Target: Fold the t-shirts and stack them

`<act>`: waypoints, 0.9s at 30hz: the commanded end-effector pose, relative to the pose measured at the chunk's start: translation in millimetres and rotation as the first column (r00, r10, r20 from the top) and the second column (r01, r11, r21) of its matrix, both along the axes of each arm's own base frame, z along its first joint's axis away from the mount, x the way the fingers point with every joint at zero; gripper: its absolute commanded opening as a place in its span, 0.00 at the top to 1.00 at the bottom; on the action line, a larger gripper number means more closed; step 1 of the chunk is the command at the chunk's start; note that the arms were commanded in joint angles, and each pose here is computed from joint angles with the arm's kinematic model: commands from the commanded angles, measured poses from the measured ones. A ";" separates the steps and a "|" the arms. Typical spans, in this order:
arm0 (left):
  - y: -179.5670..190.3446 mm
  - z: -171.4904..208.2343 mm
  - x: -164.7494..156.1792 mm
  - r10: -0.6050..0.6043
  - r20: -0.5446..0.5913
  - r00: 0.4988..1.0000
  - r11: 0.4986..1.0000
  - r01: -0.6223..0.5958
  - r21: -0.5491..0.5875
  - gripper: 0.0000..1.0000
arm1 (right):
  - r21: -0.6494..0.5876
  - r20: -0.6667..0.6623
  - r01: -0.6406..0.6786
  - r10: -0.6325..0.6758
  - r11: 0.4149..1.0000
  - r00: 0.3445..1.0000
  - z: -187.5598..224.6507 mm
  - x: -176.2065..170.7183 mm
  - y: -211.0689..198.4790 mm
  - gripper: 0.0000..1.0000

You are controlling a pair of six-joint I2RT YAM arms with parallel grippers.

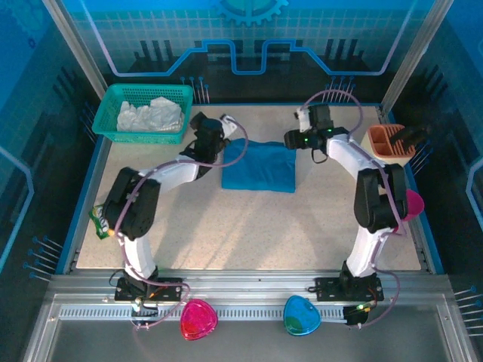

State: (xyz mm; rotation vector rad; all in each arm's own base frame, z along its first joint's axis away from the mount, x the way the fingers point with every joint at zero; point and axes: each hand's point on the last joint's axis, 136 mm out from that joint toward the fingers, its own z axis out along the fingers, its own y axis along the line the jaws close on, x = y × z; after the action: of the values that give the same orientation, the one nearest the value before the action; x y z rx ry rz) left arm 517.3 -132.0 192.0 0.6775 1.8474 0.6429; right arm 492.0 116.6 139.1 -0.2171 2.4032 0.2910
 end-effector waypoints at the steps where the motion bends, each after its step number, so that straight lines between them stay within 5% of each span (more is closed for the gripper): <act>1: 32.7 41.2 -30.0 0.182 -0.039 0.983 0.942 -0.186 -0.280 0.04 | 0.223 -0.167 0.132 -0.095 0.966 0.981 15.6 -37.9 1.1 0.36; 6: 37.4 34.7 -81.0 0.262 -0.352 0.899 0.792 -0.409 -0.453 0.03 | 0.215 -0.276 0.171 -0.108 0.962 0.955 1.6 -84.1 -3.3 0.37; 11: 1.5 -12.3 -130.8 0.101 -0.640 0.761 0.677 -0.524 -0.517 0.13 | 0.195 -0.364 0.194 -0.113 0.961 0.924 -32.0 -109.4 -1.1 0.38; 16: -13.6 -52.7 -145.6 0.069 -0.708 0.702 0.609 -0.592 -0.528 0.11 | 0.172 -0.412 0.195 -0.109 0.966 0.905 -60.1 -110.4 8.8 0.38; 19: -24.6 -70.7 -143.0 0.052 -0.736 0.675 0.604 -0.608 -0.515 0.01 | 0.132 -0.424 0.180 -0.108 0.975 0.899 -71.2 -105.6 15.7 0.38; 27: -47.6 -112.4 -118.0 0.046 -0.773 0.633 0.588 -0.642 -0.491 0.10 | 0.079 -0.459 0.173 -0.118 0.982 0.880 -97.4 -98.8 23.4 0.42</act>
State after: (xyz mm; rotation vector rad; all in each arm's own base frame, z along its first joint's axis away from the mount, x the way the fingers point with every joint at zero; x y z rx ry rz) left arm 384.4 -163.9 79.6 -0.0689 2.7746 -0.1696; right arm 387.2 137.4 43.8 0.0936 2.8286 0.4752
